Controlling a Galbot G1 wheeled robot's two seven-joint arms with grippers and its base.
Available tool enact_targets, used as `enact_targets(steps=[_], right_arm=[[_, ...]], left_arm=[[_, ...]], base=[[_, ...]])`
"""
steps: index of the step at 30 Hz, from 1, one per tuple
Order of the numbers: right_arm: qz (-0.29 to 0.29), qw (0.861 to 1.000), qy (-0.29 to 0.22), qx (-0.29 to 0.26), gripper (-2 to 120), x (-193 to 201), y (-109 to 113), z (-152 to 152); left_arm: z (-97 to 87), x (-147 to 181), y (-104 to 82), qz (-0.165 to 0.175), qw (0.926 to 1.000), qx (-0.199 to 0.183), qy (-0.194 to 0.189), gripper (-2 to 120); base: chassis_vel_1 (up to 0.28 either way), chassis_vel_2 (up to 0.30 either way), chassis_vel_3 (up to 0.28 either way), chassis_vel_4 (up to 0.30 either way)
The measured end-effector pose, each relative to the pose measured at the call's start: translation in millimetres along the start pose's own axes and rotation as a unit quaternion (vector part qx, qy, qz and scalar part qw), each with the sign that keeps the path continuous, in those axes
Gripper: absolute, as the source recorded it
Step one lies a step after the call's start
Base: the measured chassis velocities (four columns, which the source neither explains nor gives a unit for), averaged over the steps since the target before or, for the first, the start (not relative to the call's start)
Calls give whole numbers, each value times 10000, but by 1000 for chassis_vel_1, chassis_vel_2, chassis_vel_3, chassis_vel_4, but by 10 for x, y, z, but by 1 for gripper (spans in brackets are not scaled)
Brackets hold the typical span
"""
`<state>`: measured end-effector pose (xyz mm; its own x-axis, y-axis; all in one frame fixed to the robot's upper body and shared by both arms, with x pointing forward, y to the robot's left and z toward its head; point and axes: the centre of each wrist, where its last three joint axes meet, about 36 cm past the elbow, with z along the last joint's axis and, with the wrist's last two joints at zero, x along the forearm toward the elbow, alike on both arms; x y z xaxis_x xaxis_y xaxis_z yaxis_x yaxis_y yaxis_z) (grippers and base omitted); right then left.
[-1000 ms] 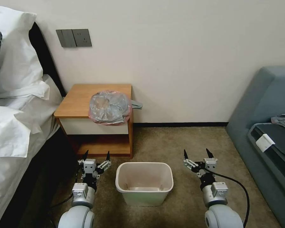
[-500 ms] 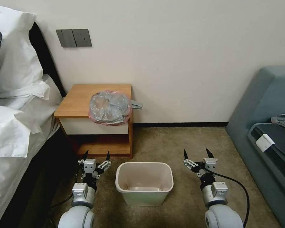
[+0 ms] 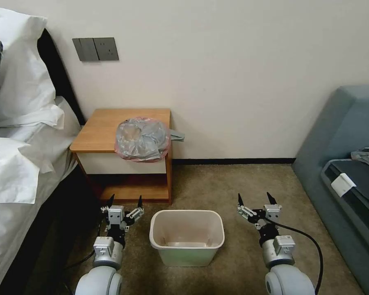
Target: Pick up the garbage bag from the table and place it over the trash can.
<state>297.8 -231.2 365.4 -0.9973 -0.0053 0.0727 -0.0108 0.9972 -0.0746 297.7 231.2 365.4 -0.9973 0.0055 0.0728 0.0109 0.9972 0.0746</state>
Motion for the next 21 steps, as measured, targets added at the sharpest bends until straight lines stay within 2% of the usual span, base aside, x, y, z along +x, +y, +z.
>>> enact_targets(steps=[7, 11, 13, 14, 15, 16, 17, 18, 21], right_arm=[[22, 10000, -35, 2, 100, 30, 2, -43], [221, 9993, -301, 61, 100, 253, 19, -383], [250, 9991, -338, 69, 100, 283, 20, -431], [352, 9983, -463, 93, 100, 396, 26, -603], [420, 9976, -543, 107, 100, 466, 29, -710], [420, 9976, -543, 107, 100, 466, 29, -710], [514, 9965, -655, 125, 100, 565, 32, -863], [551, 9959, -705, 131, 100, 604, 33, -925], [509, 9955, -795, 123, 100, 636, 52, -996]], left_arm=[[-49, 12, 14, -33, 10000, 32, -59, 100], [-494, 123, 127, -367, 9971, 256, -617, 100], [-540, 138, 139, -400, 9965, 279, -675, 100], [-764, 217, 186, -545, 9932, 389, -952, 100], [-879, 262, 209, -617, 9911, 448, -1095, 100], [-879, 262, 209, -617, 9911, 448, -1095, 100], [-1053, 335, 239, -717, 9873, 524, -1315, 100], [-1114, 362, 248, -750, 9859, 554, -1392, 100], [-1139, 376, 251, -764, 9852, 575, -1420, 100]], base=[[0, 0, 0, 0], [0, 0, 0, 0], [0, 0, 0, 0], [0, 0, 0, 0], [0, 0, 0, 0], [0, 0, 0, 0], [0, 0, 0, 0], [0, 0, 0, 0], [0, 0, 0, 0]])
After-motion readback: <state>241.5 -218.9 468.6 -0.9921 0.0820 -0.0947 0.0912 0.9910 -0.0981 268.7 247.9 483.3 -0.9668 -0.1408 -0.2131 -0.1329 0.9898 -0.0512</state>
